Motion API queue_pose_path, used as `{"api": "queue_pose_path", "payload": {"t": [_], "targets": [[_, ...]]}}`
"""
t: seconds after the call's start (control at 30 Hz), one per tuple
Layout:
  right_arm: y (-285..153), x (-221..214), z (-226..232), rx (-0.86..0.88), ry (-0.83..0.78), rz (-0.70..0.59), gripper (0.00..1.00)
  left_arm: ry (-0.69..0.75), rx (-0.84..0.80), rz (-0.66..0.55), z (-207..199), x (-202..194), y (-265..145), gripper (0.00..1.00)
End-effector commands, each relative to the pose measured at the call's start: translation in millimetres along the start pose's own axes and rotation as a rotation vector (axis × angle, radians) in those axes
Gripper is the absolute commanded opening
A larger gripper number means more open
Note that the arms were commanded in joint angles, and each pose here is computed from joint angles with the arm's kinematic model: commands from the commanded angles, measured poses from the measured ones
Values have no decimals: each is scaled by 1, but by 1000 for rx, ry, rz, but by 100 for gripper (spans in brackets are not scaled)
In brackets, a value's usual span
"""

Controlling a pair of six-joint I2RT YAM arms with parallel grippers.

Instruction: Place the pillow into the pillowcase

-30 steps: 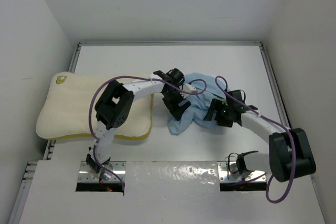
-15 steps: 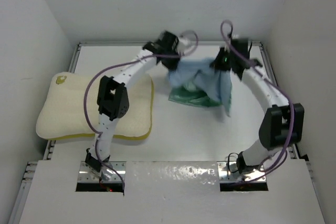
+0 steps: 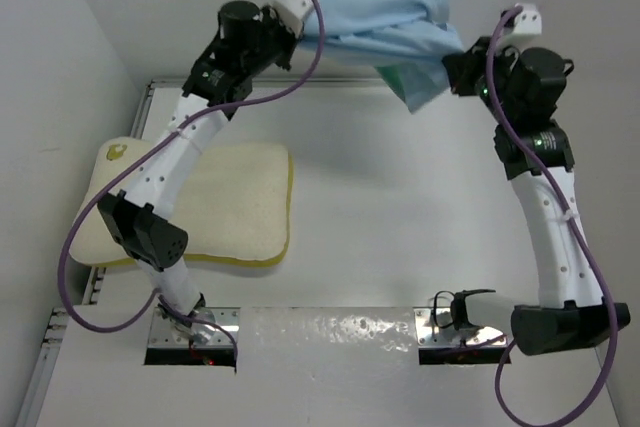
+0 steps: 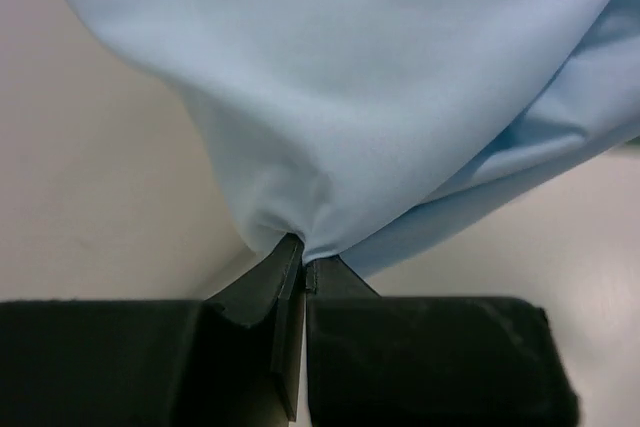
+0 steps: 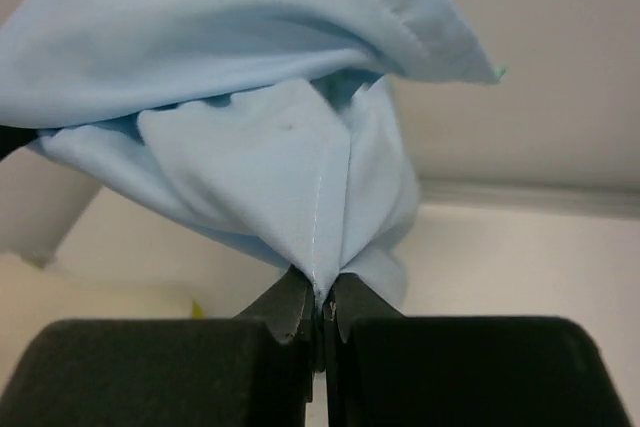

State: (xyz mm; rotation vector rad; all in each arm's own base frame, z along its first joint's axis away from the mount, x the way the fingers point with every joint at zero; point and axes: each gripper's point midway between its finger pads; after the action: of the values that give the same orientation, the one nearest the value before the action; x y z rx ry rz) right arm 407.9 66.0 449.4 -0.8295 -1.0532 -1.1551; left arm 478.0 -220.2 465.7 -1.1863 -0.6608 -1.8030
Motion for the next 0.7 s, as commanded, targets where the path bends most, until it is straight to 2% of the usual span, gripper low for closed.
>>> {"api": "queue_pose_path", "payload": {"t": [0.0,0.03,0.07,0.1,0.13,0.17,0.2,0.27,0.33,0.43,0.47,0.5,0.53,0.57,0.6,0.67], "targets": [[-4,-102,-36,-53,-10,248,0,48,-220,374,-58,-143,-7,0],[-20,-148,-47,-86,15,374,1,55,-300,456,-83,-179,-21,0],[-36,-161,-49,-102,31,410,7,116,-374,487,-100,-185,-40,1],[-57,-203,-59,-145,63,530,17,138,-452,569,-123,-217,-59,4],[-69,-217,-61,-160,78,572,41,162,-498,607,-135,-226,-76,10],[-84,-226,-62,-176,82,595,98,214,-571,629,-153,-233,-89,30],[-102,-248,-74,-237,84,663,99,216,-657,719,-172,-255,-116,41],[-117,-247,-85,-309,60,639,99,218,-747,747,-188,-257,-142,63],[-122,-244,-100,-386,35,592,99,197,-767,723,-192,-250,-149,70],[-112,-240,-92,-333,45,557,98,168,-652,702,-180,-239,-131,74],[-108,-242,-88,-306,55,565,92,162,-615,692,-177,-238,-121,74],[-101,-251,-86,-282,73,593,53,159,-570,692,-169,-234,-112,74],[-98,-257,-84,-277,103,610,29,145,-563,727,-173,-246,-102,74],[-95,-265,-80,-252,129,636,12,106,-535,751,-175,-250,-96,72],[-91,-273,-80,-252,150,648,9,92,-504,754,-171,-246,-85,71],[-86,-296,-82,-269,220,696,24,49,-504,816,-183,-270,-70,70]]}}
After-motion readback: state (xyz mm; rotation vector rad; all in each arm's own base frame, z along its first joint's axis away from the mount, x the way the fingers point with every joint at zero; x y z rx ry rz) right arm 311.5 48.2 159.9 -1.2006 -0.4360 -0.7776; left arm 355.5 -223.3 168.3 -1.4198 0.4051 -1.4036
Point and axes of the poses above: each gripper's point midway between its finger pads, its own y axis out along the fingers, its own z axis along the line the jaws close on, x = y × z, and after that the axes turned 6 degrees about y, right-handed
